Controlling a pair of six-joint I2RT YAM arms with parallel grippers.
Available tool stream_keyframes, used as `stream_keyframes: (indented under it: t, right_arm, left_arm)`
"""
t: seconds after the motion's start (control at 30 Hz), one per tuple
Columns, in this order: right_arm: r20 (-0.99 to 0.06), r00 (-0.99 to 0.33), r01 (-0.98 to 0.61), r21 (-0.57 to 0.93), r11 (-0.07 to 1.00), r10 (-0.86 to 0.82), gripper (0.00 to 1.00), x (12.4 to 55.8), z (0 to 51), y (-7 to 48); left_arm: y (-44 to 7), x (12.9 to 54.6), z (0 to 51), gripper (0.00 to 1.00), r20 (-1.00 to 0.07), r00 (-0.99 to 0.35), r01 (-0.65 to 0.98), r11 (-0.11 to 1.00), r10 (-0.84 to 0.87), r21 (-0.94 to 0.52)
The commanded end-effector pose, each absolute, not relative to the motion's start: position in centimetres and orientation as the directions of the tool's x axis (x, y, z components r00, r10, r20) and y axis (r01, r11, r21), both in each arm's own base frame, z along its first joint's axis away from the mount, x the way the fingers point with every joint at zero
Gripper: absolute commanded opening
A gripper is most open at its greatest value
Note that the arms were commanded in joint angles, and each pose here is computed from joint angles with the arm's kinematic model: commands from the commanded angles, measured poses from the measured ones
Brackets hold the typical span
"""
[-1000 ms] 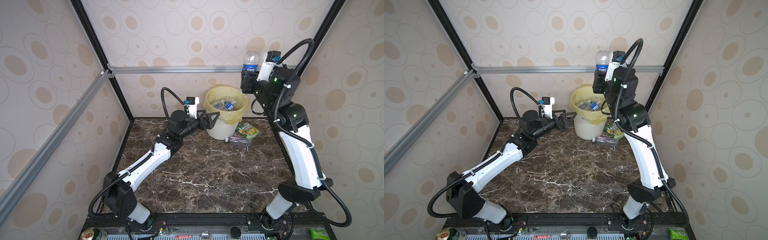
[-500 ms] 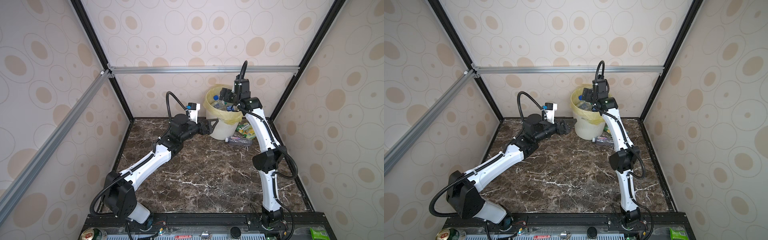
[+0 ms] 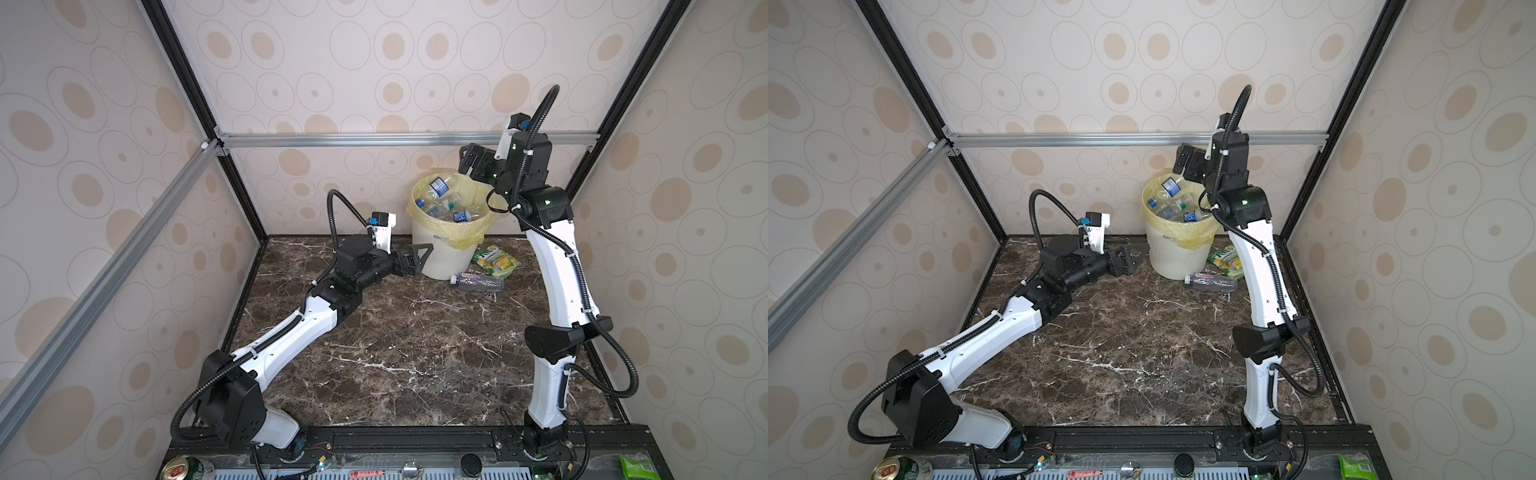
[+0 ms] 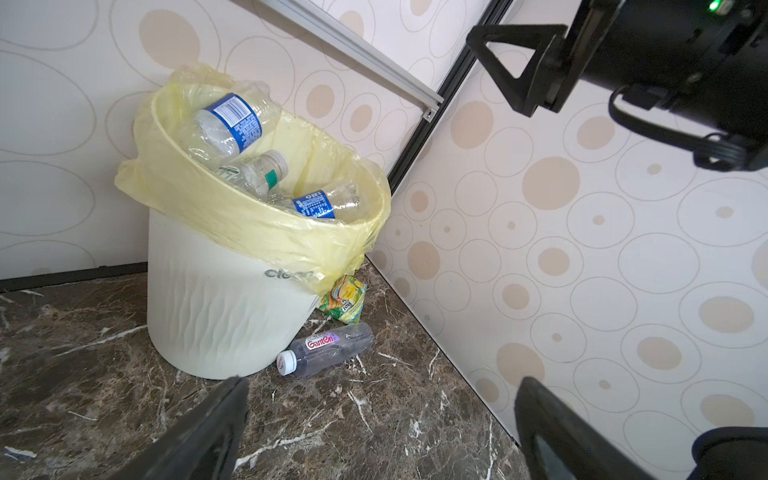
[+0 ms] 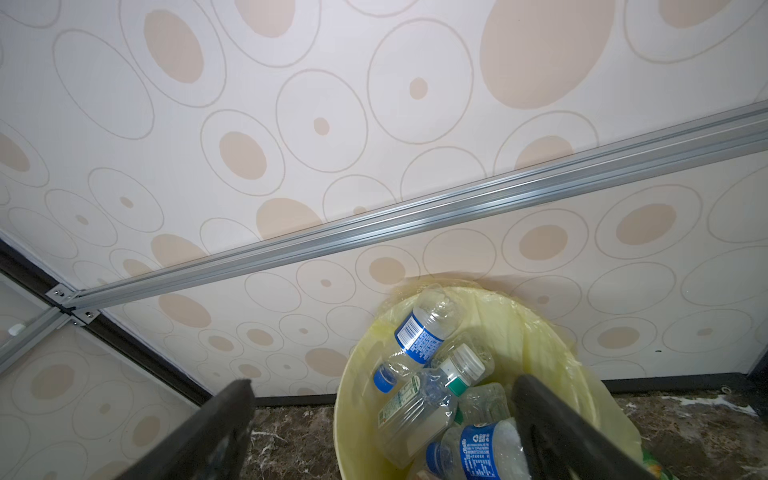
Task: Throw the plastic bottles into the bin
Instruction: 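Release the Pepsi bottle into the bin with the right gripper, then lower the right gripper onto the Ganten bottle beside the bin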
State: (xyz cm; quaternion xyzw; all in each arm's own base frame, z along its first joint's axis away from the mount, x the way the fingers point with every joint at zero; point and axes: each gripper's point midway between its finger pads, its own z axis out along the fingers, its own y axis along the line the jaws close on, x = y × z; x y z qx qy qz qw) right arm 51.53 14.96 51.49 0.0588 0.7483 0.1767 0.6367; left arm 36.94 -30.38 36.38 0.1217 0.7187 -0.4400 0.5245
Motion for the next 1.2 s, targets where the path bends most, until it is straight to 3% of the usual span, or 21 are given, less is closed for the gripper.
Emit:
stream_keyframes:
  t: [0.0,0.3,0.7,0.97,1.17]
  right_arm:
    - [-0.932,-0.249,-0.094,0.294,0.951,0.264,1.00,51.0,49.2,14.3]
    - [-0.921,-0.333,0.030,0.202,0.979,0.200,1.00,47.0,44.4,10.3]
    - [-0.800,-0.474,0.270,0.266,0.925,0.369,1.00,42.5,30.9,0.8]
    - [-0.657,-0.600,0.376,0.272,0.886,0.456,1.00,43.5,21.8,-1.9]
    - [-0.544,-0.637,0.381,0.394,0.836,0.546,1.00,46.6,17.1,-1.6]
  left_arm:
    - [-29.7,36.6,37.4,0.99,-0.857,-0.408,0.637,0.574,-0.315,-0.514]
    - [-30.6,36.0,35.8,0.99,-0.841,-0.449,0.634,0.555,-0.302,-0.538]
    - [-33.7,35.2,31.1,0.99,-0.787,-0.546,0.616,0.500,-0.286,-0.609]
    - [-36.3,35.5,26.0,0.99,-0.724,-0.645,0.557,0.498,-0.244,-0.664]
    - [-37.2,35.9,23.6,0.99,-0.684,-0.696,0.522,0.500,-0.218,-0.691]
